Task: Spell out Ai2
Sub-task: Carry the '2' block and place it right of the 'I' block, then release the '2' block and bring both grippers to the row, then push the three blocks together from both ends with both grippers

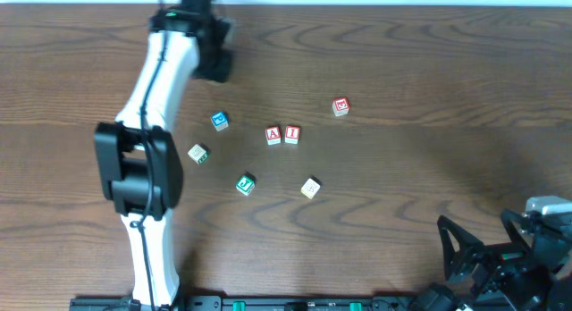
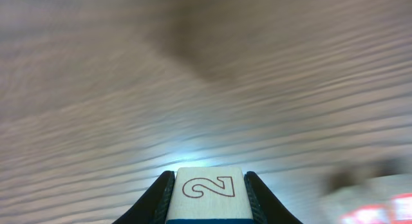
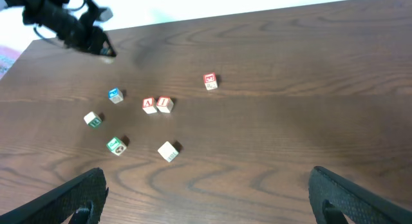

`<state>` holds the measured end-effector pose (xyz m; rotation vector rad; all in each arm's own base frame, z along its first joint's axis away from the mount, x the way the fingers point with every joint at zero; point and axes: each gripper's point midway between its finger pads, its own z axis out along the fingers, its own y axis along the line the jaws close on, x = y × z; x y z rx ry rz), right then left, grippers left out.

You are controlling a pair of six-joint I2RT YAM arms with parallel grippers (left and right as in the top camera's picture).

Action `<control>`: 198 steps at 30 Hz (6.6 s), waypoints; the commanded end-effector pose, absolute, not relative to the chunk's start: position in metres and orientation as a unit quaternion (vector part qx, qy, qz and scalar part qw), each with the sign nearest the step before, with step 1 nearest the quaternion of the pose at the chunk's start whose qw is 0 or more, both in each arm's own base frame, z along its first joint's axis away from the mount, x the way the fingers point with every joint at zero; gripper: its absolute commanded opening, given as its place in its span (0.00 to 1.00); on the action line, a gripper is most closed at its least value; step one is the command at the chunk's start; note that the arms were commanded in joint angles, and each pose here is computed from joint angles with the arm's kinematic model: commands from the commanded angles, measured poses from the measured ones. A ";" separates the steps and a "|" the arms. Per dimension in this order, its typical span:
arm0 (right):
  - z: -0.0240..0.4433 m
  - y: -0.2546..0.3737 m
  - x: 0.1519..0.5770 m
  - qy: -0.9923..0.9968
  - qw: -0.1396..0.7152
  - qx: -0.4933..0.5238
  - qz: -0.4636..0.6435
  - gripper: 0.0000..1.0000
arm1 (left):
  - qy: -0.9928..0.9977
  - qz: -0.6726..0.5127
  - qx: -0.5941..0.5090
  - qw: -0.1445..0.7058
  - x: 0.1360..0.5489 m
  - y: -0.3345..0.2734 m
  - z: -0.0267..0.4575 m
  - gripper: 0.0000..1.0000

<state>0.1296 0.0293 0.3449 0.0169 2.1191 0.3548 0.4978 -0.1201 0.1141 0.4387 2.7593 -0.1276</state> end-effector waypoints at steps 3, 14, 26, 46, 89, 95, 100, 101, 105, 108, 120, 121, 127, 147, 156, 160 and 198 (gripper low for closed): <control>0.346 0.024 0.132 0.866 0.484 0.012 0.128 0.99 | 0.969 -0.101 0.125 0.188 0.469 -0.239 0.128 0.06; 0.350 0.022 0.131 0.862 0.490 0.008 0.127 0.99 | 0.967 -0.089 0.165 0.171 0.416 -0.342 0.081 0.06; 0.362 0.018 0.128 0.854 0.503 0.005 0.133 0.99 | 0.985 -0.069 0.107 0.120 0.406 -0.316 0.017 0.06; 0.366 0.008 0.133 0.847 0.520 0.024 0.108 0.99 | 0.991 -0.053 0.057 0.104 0.402 -0.300 -0.001 0.06; 0.366 0.008 0.133 0.847 0.519 0.024 0.109 0.99 | 0.988 -0.069 0.082 0.110 0.403 -0.309 0.002 0.45; 0.361 0.007 0.132 0.852 0.513 0.023 0.102 0.99 | 0.979 -0.091 0.085 0.163 0.438 -0.312 0.023 0.49; 0.337 0.000 0.136 0.867 0.492 0.046 0.064 0.99 | 0.965 -0.111 0.079 0.224 0.483 -0.307 0.082 0.49; 0.332 0.000 0.138 0.869 0.488 0.051 0.057 0.99 | 0.964 -0.112 0.072 0.230 0.489 -0.302 0.094 0.49; 0.298 0.006 0.146 0.885 0.459 0.073 0.040 0.77 | 0.970 -0.098 0.036 0.221 0.503 -0.260 0.121 0.11; 0.267 0.030 0.159 0.894 0.439 0.073 0.056 0.17 | 0.977 -0.097 0.004 0.189 0.502 -0.218 0.129 0.06; 0.257 0.107 0.234 0.875 0.449 0.040 0.177 0.01 | 0.971 -0.128 -0.009 0.201 0.486 -0.102 0.212 0.06; 0.249 0.110 0.246 0.881 0.435 0.046 0.178 0.01 | 0.968 -0.127 -0.006 0.215 0.485 -0.096 0.224 0.06; 0.205 0.134 0.313 0.907 0.327 0.028 0.264 0.01 | 0.965 -0.119 0.016 0.235 0.468 -0.081 0.250 0.06; 0.086 0.143 0.352 0.914 0.135 0.069 0.376 0.01 | 0.967 -0.240 -0.054 0.073 0.395 -0.145 0.063 0.06; 0.055 0.168 0.354 0.910 0.092 0.078 0.397 0.01 | 0.973 -0.207 -0.077 0.067 0.379 -0.150 0.029 0.06; 0.045 0.177 0.356 0.909 0.087 0.078 0.400 0.01 | 0.970 -0.212 -0.090 0.073 0.380 -0.150 0.023 0.06; 0.014 0.195 0.387 0.912 0.081 0.098 0.391 0.01 | 0.959 -0.246 -0.118 0.078 0.384 -0.179 0.002 0.06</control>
